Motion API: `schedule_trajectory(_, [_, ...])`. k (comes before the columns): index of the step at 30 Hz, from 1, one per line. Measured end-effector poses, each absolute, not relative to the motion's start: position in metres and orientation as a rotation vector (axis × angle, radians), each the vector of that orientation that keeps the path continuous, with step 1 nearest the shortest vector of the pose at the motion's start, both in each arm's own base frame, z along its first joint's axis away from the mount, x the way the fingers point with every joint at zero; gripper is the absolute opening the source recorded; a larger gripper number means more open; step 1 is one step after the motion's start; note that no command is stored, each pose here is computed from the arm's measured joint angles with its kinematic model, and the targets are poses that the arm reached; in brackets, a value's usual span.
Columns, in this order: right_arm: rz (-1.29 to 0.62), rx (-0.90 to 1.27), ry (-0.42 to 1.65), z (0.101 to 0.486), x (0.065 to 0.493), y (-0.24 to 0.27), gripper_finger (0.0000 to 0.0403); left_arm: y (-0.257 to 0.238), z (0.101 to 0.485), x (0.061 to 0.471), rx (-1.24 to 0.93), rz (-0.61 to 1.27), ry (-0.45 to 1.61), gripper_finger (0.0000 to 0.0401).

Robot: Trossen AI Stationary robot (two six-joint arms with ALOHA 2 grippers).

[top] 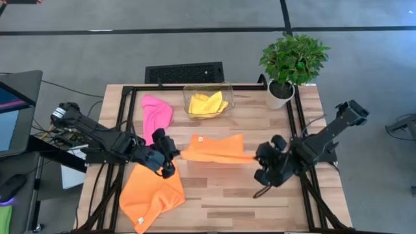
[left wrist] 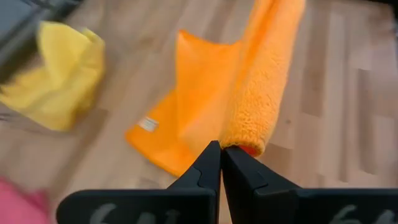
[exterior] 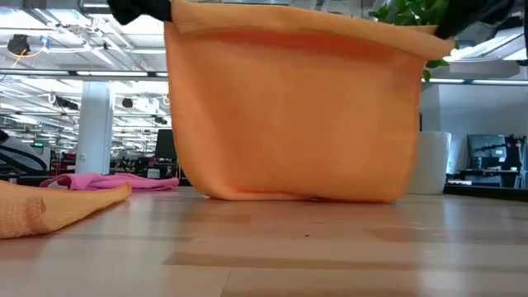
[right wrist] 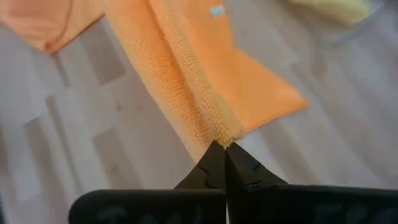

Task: Fold microfiber towels
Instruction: Fold the right orange towel

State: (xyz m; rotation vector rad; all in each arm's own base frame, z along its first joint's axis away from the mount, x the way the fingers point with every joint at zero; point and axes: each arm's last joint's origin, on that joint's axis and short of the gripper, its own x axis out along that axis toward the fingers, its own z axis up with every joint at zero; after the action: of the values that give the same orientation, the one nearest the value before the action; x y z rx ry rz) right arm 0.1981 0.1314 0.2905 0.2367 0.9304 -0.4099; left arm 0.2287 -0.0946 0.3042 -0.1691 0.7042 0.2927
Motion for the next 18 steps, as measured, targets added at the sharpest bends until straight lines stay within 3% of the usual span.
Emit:
schedule_trajectory(11, [-0.379,0.386,1.017,0.274,0.191,0.166,0.0007,-0.128,0.263,0.221,-0.412,0.094,0.695,0.0])
schedule_trajectory(18, [-0.409,0.398,1.116,0.244,0.204,0.187,0.0007,-0.136,0.225,0.211,-0.539,0.049,0.697,0.0])
